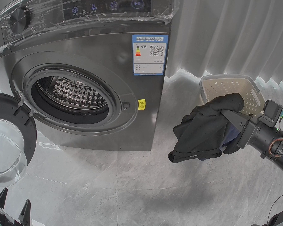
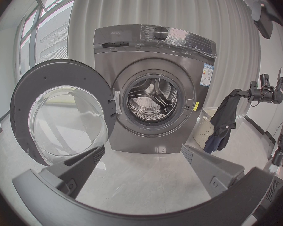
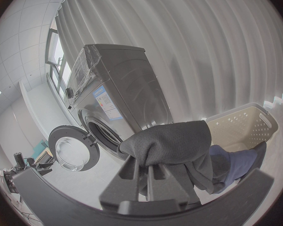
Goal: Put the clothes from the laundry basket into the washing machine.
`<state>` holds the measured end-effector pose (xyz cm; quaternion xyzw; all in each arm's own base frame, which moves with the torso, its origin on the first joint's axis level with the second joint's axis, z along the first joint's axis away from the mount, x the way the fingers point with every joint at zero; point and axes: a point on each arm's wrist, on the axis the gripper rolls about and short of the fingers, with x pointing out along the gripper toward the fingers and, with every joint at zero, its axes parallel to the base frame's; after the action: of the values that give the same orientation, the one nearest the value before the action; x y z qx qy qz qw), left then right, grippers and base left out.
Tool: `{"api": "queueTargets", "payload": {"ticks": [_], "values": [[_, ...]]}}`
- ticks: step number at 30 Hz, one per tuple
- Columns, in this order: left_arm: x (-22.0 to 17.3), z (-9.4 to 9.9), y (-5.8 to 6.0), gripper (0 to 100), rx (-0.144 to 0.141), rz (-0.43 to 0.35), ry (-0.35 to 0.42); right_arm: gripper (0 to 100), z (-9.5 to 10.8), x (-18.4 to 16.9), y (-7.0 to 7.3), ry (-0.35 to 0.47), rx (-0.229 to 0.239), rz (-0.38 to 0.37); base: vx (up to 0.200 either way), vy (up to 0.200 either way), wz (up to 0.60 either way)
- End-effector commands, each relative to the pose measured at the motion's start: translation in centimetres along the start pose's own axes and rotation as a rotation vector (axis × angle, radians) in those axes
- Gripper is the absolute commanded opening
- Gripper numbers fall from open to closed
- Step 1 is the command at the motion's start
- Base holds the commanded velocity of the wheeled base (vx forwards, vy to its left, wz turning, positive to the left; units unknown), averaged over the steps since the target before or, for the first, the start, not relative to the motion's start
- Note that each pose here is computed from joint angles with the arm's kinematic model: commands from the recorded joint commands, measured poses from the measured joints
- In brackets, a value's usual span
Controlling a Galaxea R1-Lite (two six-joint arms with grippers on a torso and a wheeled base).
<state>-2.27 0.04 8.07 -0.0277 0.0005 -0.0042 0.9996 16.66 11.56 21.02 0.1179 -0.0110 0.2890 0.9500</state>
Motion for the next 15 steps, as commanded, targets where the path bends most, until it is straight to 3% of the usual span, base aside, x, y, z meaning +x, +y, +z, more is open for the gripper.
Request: {"api": "queueTargets", "payload": {"ticks": [1,13,15], "values": [[0.04,-0.48,0.03,100,-0.001,0.001,0.007,0,0.05,0.06,0.03,-0.003,0.0,0.001,-0.2,0.0,0.0],[0.04,-0.47,0.03,100,-0.001,0.001,0.005,0,-0.16,0.1,-0.05,0.006,0.0,-0.002,-0.2,0.0,0.0],[0.04,-0.48,0.03,100,-0.001,0.001,0.007,0,-0.16,0.1,-0.05,0.006,0.0,-0.002,0.0,0.0,0.0]]}}
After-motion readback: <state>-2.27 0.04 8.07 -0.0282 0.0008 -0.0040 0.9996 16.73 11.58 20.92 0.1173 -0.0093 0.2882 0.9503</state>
